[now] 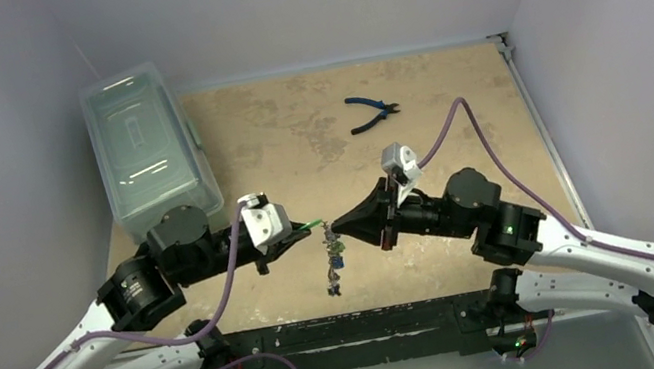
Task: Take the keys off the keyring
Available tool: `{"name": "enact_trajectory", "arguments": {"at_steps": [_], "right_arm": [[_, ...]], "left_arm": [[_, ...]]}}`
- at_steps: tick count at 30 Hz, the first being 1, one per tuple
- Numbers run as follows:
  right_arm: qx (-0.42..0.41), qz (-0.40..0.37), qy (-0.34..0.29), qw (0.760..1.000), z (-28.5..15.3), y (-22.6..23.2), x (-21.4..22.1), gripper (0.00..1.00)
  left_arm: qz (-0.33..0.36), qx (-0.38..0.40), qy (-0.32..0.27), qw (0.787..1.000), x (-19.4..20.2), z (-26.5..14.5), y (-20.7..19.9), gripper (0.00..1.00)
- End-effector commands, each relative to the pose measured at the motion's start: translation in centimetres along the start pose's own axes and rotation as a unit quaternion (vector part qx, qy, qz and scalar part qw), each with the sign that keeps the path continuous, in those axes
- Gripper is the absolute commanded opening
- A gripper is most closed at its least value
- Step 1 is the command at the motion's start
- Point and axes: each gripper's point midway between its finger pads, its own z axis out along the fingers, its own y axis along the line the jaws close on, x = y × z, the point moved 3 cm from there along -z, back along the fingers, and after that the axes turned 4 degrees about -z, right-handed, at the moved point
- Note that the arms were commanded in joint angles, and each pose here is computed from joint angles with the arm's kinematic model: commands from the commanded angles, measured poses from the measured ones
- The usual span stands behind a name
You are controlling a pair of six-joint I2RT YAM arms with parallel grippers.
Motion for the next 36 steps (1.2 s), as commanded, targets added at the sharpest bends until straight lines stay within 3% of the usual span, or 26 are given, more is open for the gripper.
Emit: {"name": "enact_trajectory", "arguments": {"at_steps": [1, 18, 19, 22, 29, 30, 36], "right_arm": [[-0.024, 0.002, 0.001, 1.000, 0.8, 0.7, -0.6, 0.00], [-0.038, -0.005, 0.021, 0.999, 1.5, 0.8, 0.1, 0.02], [-0.038, -0.008, 0.019, 0.999, 1.3, 0.9, 0.0, 0.14], [-0.047, -0.010, 0.009, 0.999, 0.6, 1.3, -0.6, 0.35], [-0.031, -0.035, 0.032, 0.998, 0.1, 0.9, -1.0, 0.60], [-0.032, -0.045, 0.038, 0.998, 0.2, 0.9, -1.0, 0.69], [-0.053, -0.065, 0.054, 0.995, 0.9, 1.3, -1.3, 0.71]], "left_arm": [[-0.004, -0.030, -0.019, 0.999, -1.7, -0.2, 1.0, 0.00], [0.011, -0.013, -0.007, 1.000, -2.5, 0.0, 0.8, 0.00], [0.012, -0.014, -0.007, 1.000, -2.7, -0.2, 0.8, 0.00], [0.020, -0.015, -0.001, 1.000, -2.8, -0.6, 0.9, 0.00], [0.035, 0.007, 0.064, 0.997, -0.9, -0.3, 0.7, 0.00], [0.037, 0.009, 0.070, 0.997, -0.7, -0.2, 0.7, 0.00], [0.043, 0.024, 0.083, 0.995, -0.6, -0.4, 0.3, 0.00]]}}
